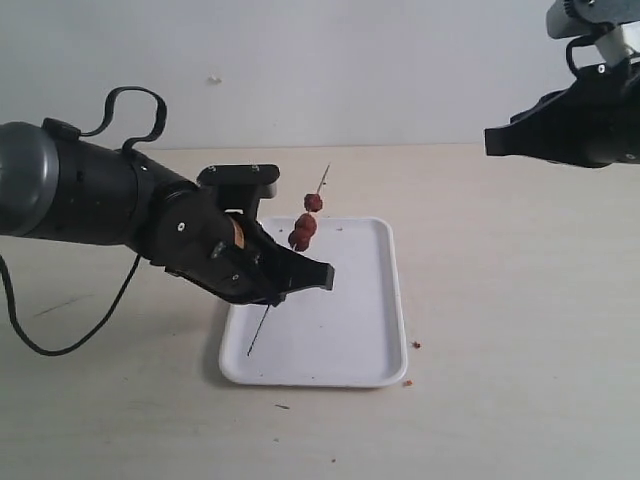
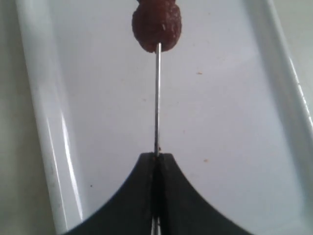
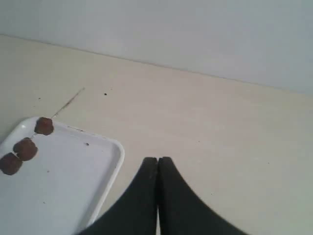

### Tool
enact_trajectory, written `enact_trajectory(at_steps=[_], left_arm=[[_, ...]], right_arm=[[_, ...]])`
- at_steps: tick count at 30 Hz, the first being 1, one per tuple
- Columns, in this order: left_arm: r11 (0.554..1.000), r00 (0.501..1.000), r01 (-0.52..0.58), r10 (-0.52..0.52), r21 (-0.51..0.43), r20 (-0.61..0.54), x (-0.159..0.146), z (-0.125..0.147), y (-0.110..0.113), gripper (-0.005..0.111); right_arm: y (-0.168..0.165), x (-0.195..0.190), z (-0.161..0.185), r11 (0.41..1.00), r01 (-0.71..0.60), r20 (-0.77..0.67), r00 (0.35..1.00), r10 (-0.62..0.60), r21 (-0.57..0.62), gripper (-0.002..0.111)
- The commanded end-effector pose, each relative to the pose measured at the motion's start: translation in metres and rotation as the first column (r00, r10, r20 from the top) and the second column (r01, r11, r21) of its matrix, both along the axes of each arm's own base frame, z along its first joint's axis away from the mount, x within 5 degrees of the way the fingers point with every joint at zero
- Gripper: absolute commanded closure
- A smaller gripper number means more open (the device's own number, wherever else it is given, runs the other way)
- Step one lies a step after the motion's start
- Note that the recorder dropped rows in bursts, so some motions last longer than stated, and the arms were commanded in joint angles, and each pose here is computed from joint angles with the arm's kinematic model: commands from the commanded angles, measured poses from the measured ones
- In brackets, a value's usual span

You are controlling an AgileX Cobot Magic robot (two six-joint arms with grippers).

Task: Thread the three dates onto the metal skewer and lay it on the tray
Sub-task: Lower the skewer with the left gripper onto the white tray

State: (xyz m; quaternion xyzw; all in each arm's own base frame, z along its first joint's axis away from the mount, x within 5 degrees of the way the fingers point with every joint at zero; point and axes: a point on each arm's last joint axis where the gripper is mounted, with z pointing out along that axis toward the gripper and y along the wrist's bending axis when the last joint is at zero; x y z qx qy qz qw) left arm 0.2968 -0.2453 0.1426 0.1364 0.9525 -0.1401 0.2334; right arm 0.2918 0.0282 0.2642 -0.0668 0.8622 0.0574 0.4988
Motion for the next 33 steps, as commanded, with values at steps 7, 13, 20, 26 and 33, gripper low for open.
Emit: enact_trajectory(at_steps=[7, 13, 20, 26, 33], left_arm=[[1.0, 0.998, 0.009, -0.008, 0.021, -0.07, -0.007, -0.012, -0.014, 0.107], [1.0, 0.997, 0.005, -0.003, 0.022, -0.081, -0.008, -0.013, -0.014, 0.107], [0.999, 0.994, 0.012, -0.006, 0.049, -0.112, -0.01, -0.019, -0.013, 0.082], [0.999, 0.994, 0.005, -0.001, 0.039, -0.106, -0.009, -0.019, -0.014, 0.069], [0.999, 0.995, 0.005, -0.002, 0.034, -0.101, -0.009, -0.019, -0.015, 0.069]], right_arm=[[0.007, -0.038, 0.03, 0.993, -0.116, 0.097, 0.989, 0.113, 0.02, 0.108], [0.007, -0.049, 0.03, 0.993, -0.118, 0.133, 0.984, 0.115, 0.014, 0.108], [0.007, -0.056, 0.034, 0.992, -0.124, 0.155, 0.981, 0.12, 0.02, 0.108], [0.007, -0.06, 0.037, 0.992, -0.125, 0.167, 0.979, 0.12, 0.019, 0.108], [0.007, -0.06, 0.037, 0.992, -0.125, 0.167, 0.979, 0.12, 0.019, 0.108]])
